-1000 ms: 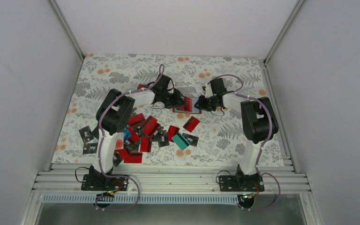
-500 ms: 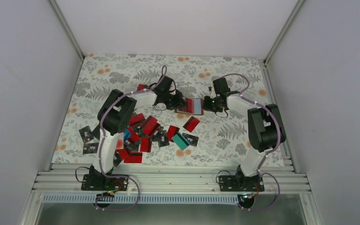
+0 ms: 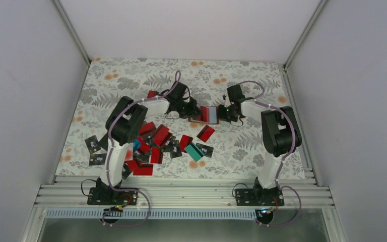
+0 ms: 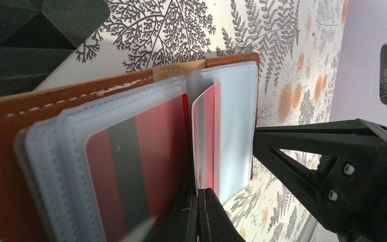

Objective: Put the credit cards into the card holder

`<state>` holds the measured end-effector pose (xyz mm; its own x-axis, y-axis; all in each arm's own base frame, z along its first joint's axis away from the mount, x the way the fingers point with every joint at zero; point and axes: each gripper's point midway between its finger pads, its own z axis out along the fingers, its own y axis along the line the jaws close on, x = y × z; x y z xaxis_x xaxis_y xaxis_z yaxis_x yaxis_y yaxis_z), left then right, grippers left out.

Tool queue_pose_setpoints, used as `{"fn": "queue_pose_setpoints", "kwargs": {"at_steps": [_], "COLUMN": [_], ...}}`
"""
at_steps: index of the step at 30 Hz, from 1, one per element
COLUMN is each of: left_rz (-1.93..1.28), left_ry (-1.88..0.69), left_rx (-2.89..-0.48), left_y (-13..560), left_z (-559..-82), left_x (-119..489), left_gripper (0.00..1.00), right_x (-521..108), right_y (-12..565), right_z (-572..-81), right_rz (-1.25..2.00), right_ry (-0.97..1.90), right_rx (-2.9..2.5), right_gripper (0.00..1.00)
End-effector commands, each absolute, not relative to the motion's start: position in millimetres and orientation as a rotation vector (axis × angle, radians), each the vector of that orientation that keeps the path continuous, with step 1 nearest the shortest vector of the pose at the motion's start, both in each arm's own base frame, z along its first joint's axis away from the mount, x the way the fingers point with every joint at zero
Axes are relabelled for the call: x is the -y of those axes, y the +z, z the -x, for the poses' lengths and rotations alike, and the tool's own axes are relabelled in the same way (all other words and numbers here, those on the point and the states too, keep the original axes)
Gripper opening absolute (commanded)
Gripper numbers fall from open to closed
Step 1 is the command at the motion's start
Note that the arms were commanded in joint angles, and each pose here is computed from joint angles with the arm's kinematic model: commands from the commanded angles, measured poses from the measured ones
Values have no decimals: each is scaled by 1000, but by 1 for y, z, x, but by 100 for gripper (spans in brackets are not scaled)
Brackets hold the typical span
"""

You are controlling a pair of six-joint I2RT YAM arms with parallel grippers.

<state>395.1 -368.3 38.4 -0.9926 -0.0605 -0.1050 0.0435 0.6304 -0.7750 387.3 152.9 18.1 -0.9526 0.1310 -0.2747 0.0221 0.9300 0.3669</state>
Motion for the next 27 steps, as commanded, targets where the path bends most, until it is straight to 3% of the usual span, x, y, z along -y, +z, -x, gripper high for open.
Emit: {"fn": "queue_pose_setpoints", "kwargs": {"at_steps": [1,27], "left_rz": [21,-71], "left_ry": [-1235,-1239], "left_rx": [-2820,-2846], "left_y": [8,1], "left_z": [-384,-382], "left_x": [369,395], "left_gripper": [2,2], "right_x": [-162,-173], "right_y": [8,15], "right_z": [-382,-377], "right_rz": [-96,-53], "right_ry": [589,668], "right_rx": [-2810,-2797], "right_gripper": [7,7]}}
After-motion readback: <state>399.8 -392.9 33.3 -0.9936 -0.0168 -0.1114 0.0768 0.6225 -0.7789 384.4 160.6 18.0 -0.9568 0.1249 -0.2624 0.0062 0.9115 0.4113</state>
